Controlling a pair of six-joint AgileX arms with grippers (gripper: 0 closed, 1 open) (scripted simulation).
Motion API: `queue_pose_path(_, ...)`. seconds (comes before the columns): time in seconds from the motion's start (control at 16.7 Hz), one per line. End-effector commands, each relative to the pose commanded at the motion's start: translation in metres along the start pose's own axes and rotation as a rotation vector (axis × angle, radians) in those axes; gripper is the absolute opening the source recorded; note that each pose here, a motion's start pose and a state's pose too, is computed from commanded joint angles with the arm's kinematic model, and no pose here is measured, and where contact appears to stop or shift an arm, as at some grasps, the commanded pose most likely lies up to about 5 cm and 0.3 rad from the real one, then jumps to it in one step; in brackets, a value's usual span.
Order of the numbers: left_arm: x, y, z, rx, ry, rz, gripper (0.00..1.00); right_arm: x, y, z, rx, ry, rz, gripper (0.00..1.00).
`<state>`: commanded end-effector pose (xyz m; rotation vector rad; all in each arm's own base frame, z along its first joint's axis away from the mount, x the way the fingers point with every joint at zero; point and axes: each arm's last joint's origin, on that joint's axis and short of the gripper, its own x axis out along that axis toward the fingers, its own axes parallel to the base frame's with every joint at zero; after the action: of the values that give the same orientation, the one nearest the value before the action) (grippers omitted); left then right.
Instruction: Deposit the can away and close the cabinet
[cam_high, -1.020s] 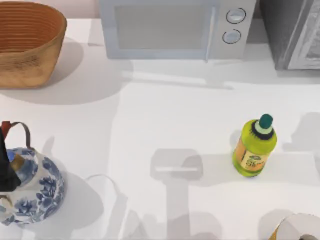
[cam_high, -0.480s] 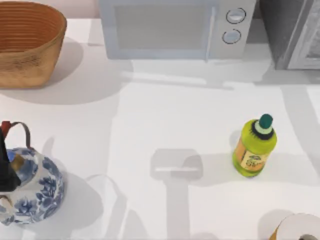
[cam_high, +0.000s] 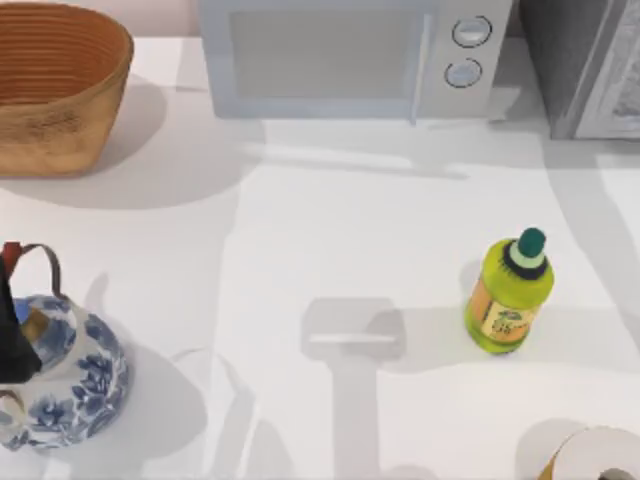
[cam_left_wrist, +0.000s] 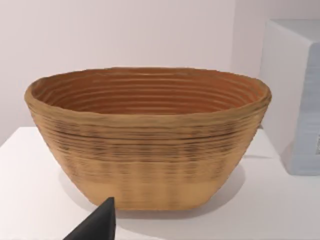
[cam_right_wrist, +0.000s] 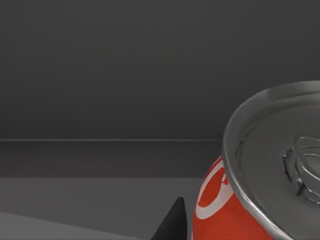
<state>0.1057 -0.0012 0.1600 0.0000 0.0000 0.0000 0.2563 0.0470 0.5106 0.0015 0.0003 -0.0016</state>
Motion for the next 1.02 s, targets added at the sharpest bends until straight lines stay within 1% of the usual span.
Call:
queue_pose_path(0.3, 0.000, 0.000, 0.000, 0.000, 0.000, 0.000, 1.00, 0.000, -0.001, 0.000, 0.002, 0.000, -0.002, 0.00)
queue_pose_path(0.42, 0.000, 0.000, 0.000, 0.000, 0.000, 0.000, 1.00, 0.008, 0.001, 0.001, -0.003, 0.008, 0.003, 0.00)
queue_pose_path(0.66, 0.000, 0.000, 0.000, 0.000, 0.000, 0.000, 1.00, 0.040, 0.007, 0.014, -0.008, 0.019, 0.024, 0.00)
queue_pose_path(1.02, 0.000, 0.000, 0.000, 0.000, 0.000, 0.000, 1.00, 0.100, 0.011, 0.031, 0.000, 0.000, 0.037, 0.00)
